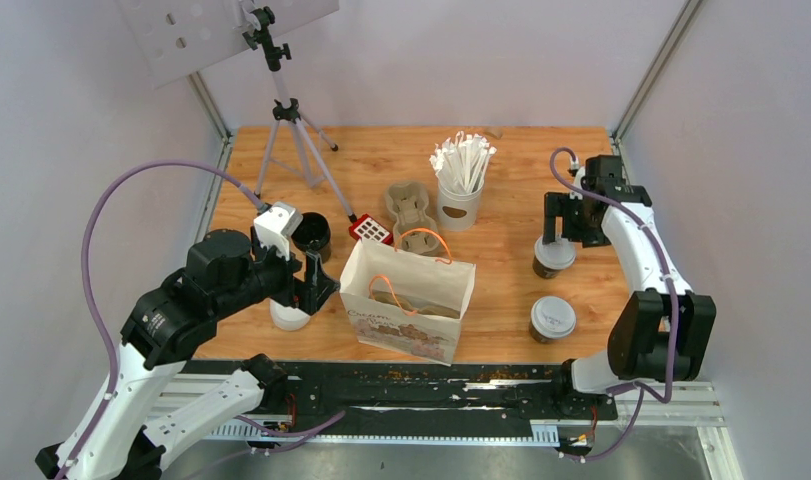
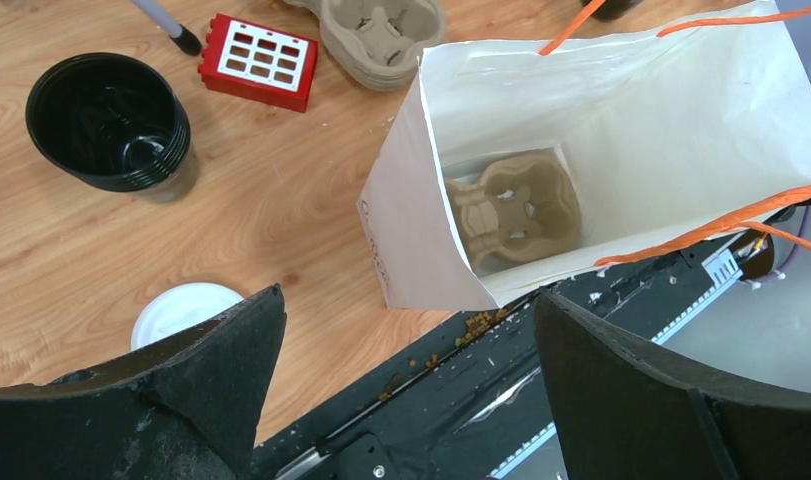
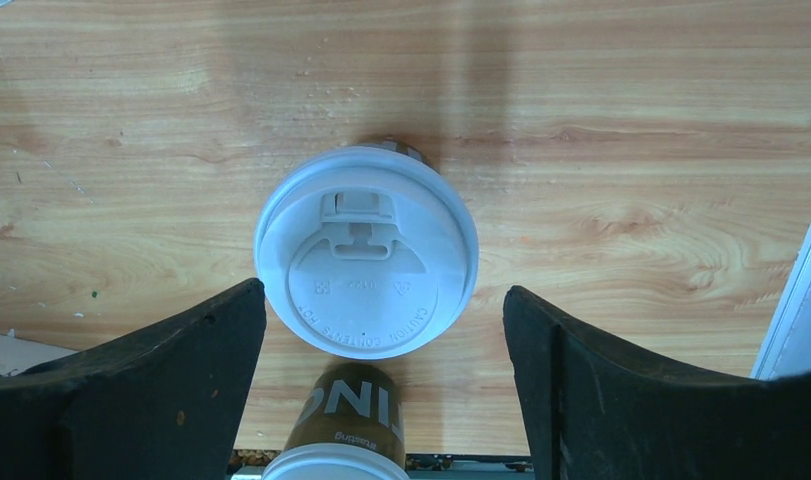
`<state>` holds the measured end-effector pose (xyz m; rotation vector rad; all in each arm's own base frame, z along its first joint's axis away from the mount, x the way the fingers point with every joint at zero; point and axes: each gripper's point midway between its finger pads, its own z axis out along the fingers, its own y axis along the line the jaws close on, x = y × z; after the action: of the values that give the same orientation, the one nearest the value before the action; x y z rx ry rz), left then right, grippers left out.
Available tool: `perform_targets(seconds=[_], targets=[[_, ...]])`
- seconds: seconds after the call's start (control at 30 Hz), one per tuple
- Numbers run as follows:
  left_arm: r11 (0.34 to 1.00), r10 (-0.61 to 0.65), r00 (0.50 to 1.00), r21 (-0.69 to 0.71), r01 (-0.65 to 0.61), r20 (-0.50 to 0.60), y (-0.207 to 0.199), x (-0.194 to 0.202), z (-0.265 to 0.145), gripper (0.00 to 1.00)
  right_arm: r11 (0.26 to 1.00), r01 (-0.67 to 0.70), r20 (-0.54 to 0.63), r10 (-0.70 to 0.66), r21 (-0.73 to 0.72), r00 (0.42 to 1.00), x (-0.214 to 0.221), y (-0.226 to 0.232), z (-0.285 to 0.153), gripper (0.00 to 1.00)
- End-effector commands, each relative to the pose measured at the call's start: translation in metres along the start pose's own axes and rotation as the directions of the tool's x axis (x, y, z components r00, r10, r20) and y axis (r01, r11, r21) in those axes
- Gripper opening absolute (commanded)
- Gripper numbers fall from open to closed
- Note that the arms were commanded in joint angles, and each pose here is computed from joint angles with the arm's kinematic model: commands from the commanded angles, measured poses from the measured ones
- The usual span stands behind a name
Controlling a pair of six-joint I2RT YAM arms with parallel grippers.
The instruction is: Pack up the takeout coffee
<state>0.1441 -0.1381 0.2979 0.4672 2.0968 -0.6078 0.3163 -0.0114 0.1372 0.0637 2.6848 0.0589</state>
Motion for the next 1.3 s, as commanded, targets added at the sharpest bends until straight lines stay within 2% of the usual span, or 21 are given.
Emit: perform_targets(seconds=[0.0,0.13,0.43,0.9,1.27], targets=[[1.0,0.002,1.0,-0.012,-0.002,0.02,0.002,-0.004,-0.004,1.0,1.0,-0.006,0.123,0.007,-0.007,0.992,-0.015,0.002,-0.008,0.89],[1.0,0.0,1.0,-0.011,0.0,0.024,0.002,-0.005,-0.005,1.0,1.0,0.007,0.154,-0.005,-0.014,0.988,-0.014,0.004,-0.005,0.96],[1.0,-0.002,1.0,-0.013,0.002,0.029,0.002,-0.004,-0.004,1.0,0.998,0.055,0.252,-0.057,0.014,0.966,-0.023,0.006,-0.009,0.94],[1.0,-0.017,0.999,-0.002,0.018,0.032,0.0,-0.004,-0.003,1.0,0.994,0.096,0.218,-0.104,0.046,0.97,-0.013,0.007,0.003,0.94],[1.0,-0.007,1.0,-0.004,0.007,0.03,0.001,-0.003,-0.002,1.0,0.993,0.118,0.179,-0.12,0.018,0.976,-0.003,0.011,0.012,0.92]])
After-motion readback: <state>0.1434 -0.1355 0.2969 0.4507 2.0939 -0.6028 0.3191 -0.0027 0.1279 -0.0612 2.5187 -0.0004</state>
